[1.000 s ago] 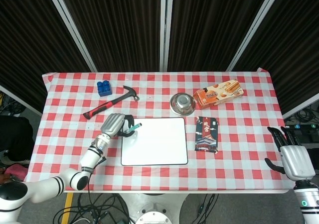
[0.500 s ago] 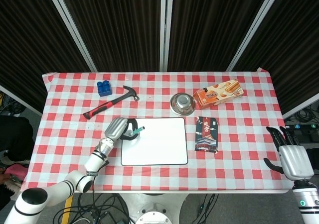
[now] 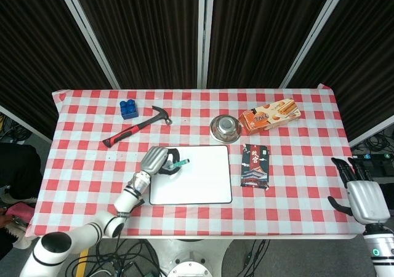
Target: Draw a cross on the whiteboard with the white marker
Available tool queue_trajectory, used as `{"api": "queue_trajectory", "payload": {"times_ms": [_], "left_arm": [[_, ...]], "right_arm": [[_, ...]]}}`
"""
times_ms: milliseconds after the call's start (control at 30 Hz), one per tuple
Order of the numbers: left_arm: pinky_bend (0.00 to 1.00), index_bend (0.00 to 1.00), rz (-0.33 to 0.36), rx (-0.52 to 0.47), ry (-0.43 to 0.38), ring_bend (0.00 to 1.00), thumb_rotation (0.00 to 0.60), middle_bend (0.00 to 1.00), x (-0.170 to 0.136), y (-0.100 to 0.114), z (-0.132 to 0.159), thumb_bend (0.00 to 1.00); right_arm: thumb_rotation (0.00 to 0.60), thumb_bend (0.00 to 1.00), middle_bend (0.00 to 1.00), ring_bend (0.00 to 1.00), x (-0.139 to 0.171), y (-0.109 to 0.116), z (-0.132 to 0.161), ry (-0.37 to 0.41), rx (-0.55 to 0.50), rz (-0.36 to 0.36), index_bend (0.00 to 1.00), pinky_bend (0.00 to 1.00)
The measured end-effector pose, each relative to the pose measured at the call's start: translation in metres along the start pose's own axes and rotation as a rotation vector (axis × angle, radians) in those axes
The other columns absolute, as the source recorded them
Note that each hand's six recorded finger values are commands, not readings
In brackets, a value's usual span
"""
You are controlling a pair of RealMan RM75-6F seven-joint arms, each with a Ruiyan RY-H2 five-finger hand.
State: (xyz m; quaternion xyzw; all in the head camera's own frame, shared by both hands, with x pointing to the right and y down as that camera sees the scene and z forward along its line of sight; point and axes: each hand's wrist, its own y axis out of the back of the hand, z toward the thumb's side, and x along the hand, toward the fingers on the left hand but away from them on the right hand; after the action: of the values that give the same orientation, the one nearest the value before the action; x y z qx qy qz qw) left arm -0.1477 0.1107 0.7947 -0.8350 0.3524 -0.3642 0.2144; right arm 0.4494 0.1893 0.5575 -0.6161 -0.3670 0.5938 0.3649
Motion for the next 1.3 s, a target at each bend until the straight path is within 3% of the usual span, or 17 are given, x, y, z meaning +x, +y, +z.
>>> {"api": "queue_trajectory", "payload": {"times_ms": [200, 333, 633, 867, 1300], "left_arm": [[0.92, 0.6, -0.006, -0.021, -0.032, 0.76, 0.6, 0.59, 0.019, -0.008, 0.027, 0.34], [0.92, 0.6, 0.004, -0.017, -0.049, 0.76, 0.6, 0.59, 0.025, -0.002, 0.036, 0.34], [0.92, 0.6, 0.021, 0.015, 0.001, 0.76, 0.6, 0.59, 0.013, 0.023, 0.007, 0.34], [0.92, 0.6, 0.011, 0.012, 0.04, 0.76, 0.6, 0.59, 0.004, 0.022, -0.01, 0.34], [0.92, 0.6, -0.005, 0.005, 0.066, 0.75, 0.6, 0.59, 0.007, 0.013, -0.015, 0.34]], "right_arm": [[0.6, 0.14, 0.11, 0.0, 0.001, 0.001, -0.005, -0.013, -0.002, -0.002, 0.04, 0.09], [0.6, 0.14, 0.11, 0.0, 0.001, 0.002, -0.007, -0.013, -0.004, -0.007, 0.04, 0.09], [0.6, 0.14, 0.11, 0.0, -0.002, -0.002, -0.006, 0.0, -0.013, 0.003, 0.04, 0.09], [0.6, 0.14, 0.11, 0.0, -0.002, -0.002, -0.003, 0.005, -0.009, 0.004, 0.04, 0.09], [0.6, 0.14, 0.11, 0.0, -0.002, -0.002, -0.004, -0.005, -0.002, 0.008, 0.04, 0.09]]}}
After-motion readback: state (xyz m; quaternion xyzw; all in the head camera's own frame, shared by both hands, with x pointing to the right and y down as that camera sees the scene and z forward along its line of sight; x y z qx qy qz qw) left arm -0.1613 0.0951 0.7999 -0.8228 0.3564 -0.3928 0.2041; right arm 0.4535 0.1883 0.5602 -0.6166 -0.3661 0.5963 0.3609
